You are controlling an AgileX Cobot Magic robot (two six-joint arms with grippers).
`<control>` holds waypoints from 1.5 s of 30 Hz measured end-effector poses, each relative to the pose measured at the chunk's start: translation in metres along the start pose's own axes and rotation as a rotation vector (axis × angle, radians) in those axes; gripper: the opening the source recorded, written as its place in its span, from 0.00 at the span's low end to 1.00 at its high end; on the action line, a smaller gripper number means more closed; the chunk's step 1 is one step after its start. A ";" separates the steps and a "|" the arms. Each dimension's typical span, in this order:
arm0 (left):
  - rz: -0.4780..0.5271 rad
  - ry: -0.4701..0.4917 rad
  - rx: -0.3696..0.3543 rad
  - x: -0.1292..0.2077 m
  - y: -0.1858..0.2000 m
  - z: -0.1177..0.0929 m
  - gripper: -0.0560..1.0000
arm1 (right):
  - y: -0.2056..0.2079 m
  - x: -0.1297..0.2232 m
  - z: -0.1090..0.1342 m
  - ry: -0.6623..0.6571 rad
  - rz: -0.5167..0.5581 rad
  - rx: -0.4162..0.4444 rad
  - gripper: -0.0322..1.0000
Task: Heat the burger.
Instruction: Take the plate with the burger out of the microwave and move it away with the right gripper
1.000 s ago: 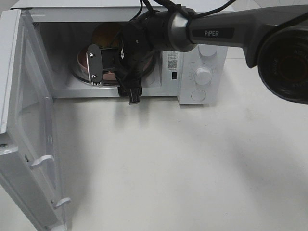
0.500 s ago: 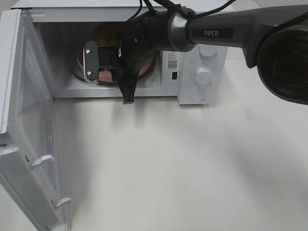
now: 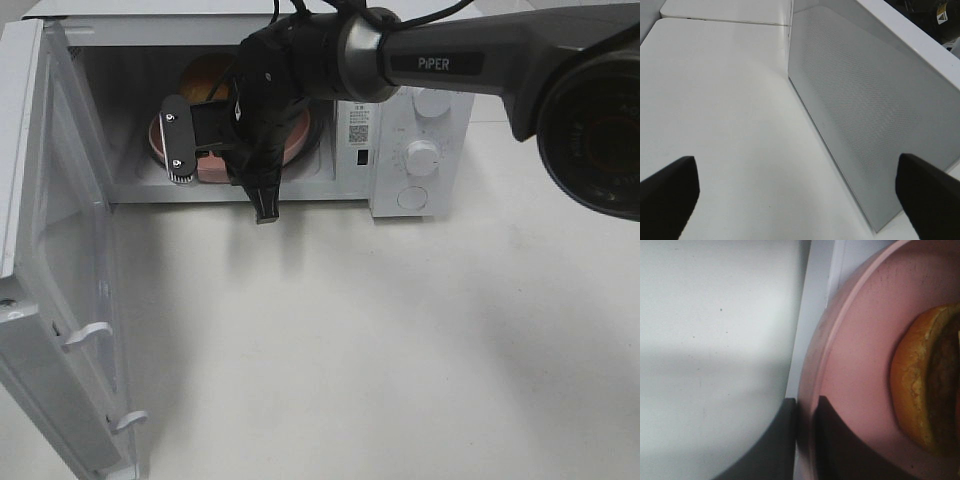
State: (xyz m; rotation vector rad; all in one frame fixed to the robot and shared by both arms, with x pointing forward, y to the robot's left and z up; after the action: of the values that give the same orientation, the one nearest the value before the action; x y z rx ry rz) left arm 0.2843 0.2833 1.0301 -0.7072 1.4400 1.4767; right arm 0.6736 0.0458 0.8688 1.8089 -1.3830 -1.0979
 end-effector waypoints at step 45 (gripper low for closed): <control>0.000 0.000 0.000 0.000 0.000 0.000 0.99 | 0.086 0.026 0.088 0.180 -0.108 0.047 0.12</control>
State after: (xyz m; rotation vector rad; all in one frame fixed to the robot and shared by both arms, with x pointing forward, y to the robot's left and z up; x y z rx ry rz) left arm 0.2843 0.2833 1.0301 -0.7072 1.4400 1.4767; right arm 0.5590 -0.0010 0.8930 1.9836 -1.2276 -0.9366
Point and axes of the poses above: a point on each arm's last joint axis where the gripper is mounted, y pointing back along that axis away from the gripper, z along the wrist's bending axis when the last joint is at zero, x = y × z, the point moved 6 cm from there along -y, pointing out along that axis toward the gripper, and after that the axes turned 15 degrees about -y, right-handed, at the moved point
